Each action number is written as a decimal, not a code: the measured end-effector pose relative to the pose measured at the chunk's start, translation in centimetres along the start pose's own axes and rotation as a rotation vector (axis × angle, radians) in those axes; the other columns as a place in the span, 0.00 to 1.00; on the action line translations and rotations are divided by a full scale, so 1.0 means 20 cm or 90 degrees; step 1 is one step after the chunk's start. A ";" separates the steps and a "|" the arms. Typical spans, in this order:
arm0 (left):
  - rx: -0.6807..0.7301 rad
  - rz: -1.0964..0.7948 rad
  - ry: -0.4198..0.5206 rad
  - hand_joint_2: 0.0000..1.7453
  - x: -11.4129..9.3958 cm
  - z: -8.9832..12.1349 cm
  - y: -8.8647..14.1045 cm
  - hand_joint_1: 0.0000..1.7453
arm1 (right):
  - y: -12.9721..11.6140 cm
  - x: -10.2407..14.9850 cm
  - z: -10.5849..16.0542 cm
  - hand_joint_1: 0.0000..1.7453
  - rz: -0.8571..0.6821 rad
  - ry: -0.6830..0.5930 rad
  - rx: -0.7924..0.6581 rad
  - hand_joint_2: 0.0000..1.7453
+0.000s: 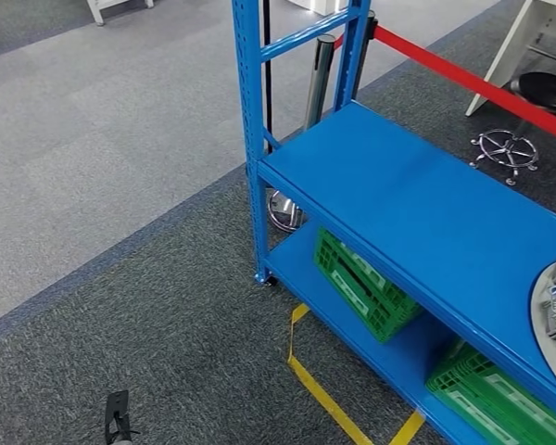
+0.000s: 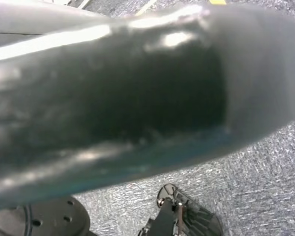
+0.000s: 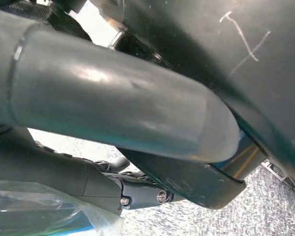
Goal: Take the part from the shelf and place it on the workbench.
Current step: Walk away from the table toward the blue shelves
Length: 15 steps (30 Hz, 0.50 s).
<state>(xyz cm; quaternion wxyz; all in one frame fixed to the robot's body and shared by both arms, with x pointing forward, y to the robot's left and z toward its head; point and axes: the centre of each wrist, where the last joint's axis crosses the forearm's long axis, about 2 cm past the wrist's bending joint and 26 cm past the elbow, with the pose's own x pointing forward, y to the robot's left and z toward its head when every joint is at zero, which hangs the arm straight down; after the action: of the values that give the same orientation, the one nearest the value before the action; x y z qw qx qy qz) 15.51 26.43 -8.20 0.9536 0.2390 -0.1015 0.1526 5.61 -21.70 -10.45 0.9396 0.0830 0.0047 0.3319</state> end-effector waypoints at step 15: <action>-0.006 -0.037 0.015 0.00 0.06 -0.01 0.01 0.00 | 0.00 0.00 0.00 0.00 0.015 0.001 0.005 0.00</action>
<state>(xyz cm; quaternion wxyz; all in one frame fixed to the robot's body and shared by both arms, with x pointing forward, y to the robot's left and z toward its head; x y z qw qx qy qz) 16.51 26.96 -7.90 0.9599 0.2355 -0.0836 0.1269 5.61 -21.75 -10.46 0.9354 0.0865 0.0056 0.3427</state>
